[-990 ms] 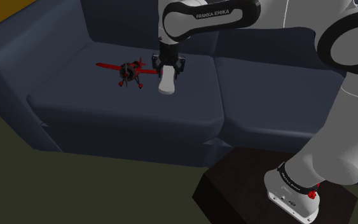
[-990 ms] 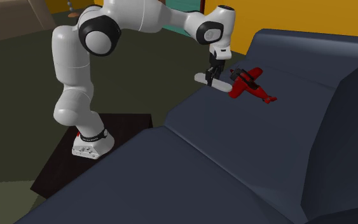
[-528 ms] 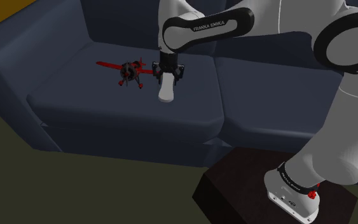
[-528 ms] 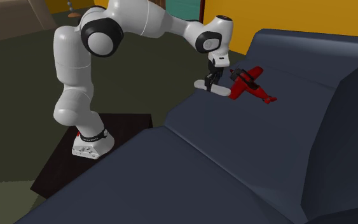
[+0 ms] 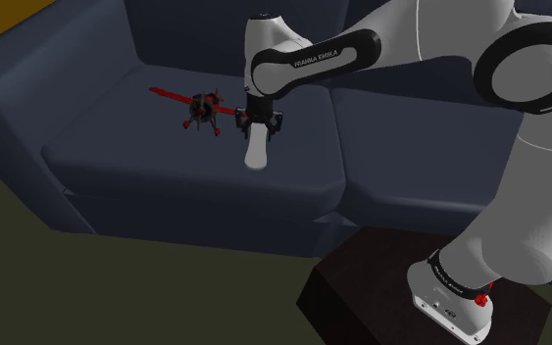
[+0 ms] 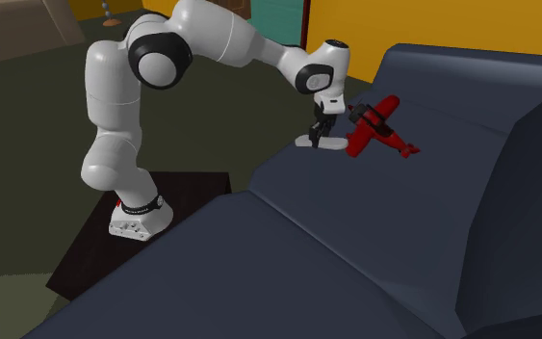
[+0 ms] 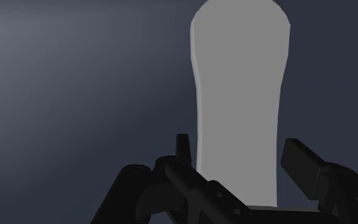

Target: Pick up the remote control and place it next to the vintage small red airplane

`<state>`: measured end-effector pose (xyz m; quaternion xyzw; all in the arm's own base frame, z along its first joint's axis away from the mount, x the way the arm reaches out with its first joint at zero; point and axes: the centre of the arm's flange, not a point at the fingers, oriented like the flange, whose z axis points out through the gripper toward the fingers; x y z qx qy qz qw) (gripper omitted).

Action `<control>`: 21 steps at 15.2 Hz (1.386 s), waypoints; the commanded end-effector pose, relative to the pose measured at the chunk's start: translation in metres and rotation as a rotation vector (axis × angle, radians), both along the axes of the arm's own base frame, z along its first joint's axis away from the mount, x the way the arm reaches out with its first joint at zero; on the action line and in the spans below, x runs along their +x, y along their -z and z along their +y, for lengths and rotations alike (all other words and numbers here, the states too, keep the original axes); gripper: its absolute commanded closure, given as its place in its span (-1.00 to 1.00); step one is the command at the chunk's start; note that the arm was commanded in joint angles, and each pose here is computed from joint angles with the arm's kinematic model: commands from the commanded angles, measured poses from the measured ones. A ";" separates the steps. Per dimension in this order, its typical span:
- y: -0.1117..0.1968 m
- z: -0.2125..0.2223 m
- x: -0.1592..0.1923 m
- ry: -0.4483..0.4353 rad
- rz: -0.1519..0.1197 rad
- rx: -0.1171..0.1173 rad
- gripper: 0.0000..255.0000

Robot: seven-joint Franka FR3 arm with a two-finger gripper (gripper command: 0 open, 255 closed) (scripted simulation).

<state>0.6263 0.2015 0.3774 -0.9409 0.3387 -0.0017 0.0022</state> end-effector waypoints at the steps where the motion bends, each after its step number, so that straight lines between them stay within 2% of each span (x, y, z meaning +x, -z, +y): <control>1: 0.013 0.002 -0.001 -0.004 0.005 0.001 1.00; 3: 0.022 0.002 -0.001 -0.004 0.005 0.001 1.00; 11: 0.022 0.002 -0.001 -0.004 0.005 0.001 1.00; 12: 0.023 0.002 0.000 -0.004 0.005 0.001 -1.00; 17: 0.022 0.002 -0.001 -0.004 0.005 0.001 -1.00; 21: -0.028 0.001 -0.001 -0.004 0.005 0.001 -1.00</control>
